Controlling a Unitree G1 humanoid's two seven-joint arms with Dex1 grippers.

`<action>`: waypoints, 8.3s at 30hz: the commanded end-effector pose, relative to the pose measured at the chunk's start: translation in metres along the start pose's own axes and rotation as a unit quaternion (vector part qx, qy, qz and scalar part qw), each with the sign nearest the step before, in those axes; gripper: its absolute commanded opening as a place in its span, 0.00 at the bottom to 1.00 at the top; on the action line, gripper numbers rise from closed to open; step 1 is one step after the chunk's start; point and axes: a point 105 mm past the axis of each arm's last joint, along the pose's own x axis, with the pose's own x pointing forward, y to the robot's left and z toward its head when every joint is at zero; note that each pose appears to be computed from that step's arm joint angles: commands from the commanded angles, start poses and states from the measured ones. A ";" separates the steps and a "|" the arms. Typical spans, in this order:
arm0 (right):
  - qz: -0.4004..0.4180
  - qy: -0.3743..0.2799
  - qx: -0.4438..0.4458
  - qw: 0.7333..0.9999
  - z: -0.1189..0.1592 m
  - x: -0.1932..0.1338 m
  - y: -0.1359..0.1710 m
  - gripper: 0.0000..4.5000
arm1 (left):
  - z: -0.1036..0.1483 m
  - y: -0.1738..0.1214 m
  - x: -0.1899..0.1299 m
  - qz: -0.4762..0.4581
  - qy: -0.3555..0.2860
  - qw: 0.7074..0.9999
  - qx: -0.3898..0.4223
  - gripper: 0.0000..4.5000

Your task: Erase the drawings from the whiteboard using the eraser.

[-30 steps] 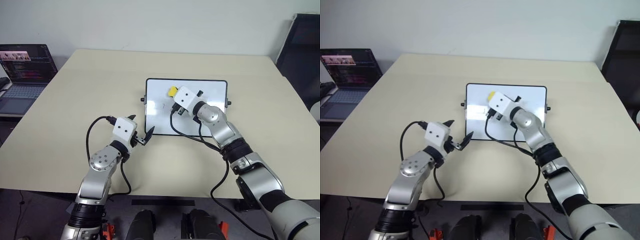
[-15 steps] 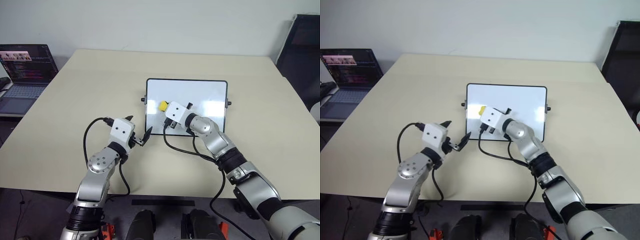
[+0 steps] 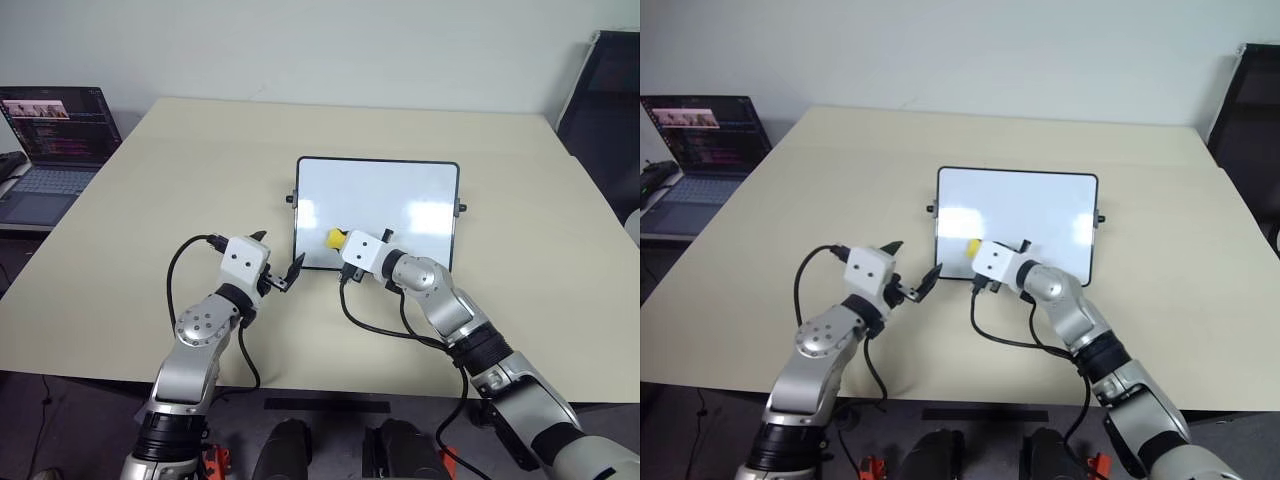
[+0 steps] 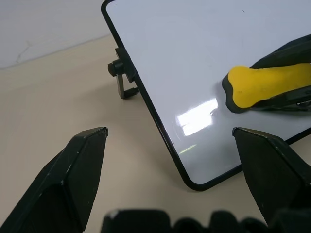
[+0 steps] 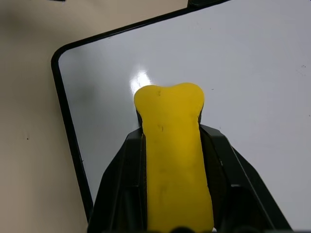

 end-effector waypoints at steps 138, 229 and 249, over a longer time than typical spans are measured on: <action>-0.316 0.276 0.367 0.830 -0.142 -0.191 -0.085 0.36 | 0.046 -0.109 0.023 -0.389 -0.103 0.916 0.011 1.00; -0.324 0.262 0.374 0.829 -0.139 -0.190 -0.088 0.30 | 0.047 -0.105 0.028 -0.374 -0.099 0.922 0.011 1.00; -0.327 0.275 0.359 0.830 -0.143 -0.192 -0.089 0.30 | 0.048 -0.105 0.029 -0.375 -0.101 0.922 0.014 1.00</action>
